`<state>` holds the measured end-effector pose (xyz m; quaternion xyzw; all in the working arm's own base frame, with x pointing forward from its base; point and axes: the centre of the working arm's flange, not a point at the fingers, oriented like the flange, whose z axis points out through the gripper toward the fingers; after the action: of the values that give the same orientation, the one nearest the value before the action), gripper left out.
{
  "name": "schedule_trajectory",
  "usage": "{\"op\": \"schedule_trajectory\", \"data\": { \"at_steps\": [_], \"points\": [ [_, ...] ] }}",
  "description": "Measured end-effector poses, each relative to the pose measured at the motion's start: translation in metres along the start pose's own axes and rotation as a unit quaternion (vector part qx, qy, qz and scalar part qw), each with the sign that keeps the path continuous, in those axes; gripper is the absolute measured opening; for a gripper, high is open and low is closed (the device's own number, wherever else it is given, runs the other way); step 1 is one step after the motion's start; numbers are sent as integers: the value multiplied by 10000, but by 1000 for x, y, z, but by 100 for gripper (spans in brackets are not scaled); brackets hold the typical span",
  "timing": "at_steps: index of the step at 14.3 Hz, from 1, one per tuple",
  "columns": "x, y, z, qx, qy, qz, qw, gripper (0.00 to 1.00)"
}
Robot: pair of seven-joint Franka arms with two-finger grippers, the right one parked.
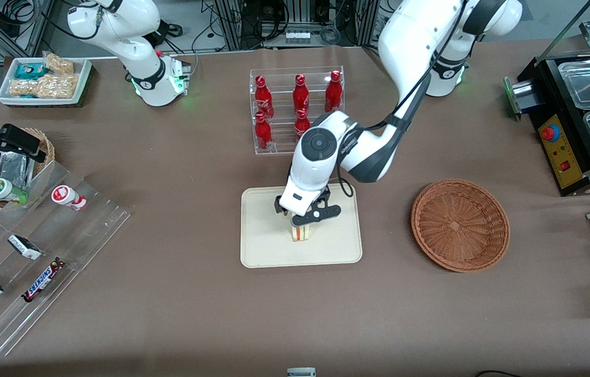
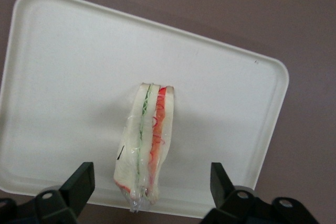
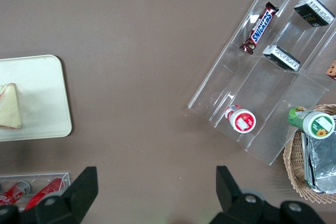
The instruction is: Place sandwich from basket to tray
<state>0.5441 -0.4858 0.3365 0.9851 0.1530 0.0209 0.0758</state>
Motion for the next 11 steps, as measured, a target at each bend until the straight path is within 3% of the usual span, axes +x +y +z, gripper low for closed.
{"op": "schedule_trajectory", "data": {
  "at_steps": [2,6,11],
  "points": [
    [9,-10,-46,133,5,-84,9999,100],
    [40,-43,-137,57,151,-341,9993,100],
    [73,-93,-164,396,-67,-171,9990,100]
  ]
}}
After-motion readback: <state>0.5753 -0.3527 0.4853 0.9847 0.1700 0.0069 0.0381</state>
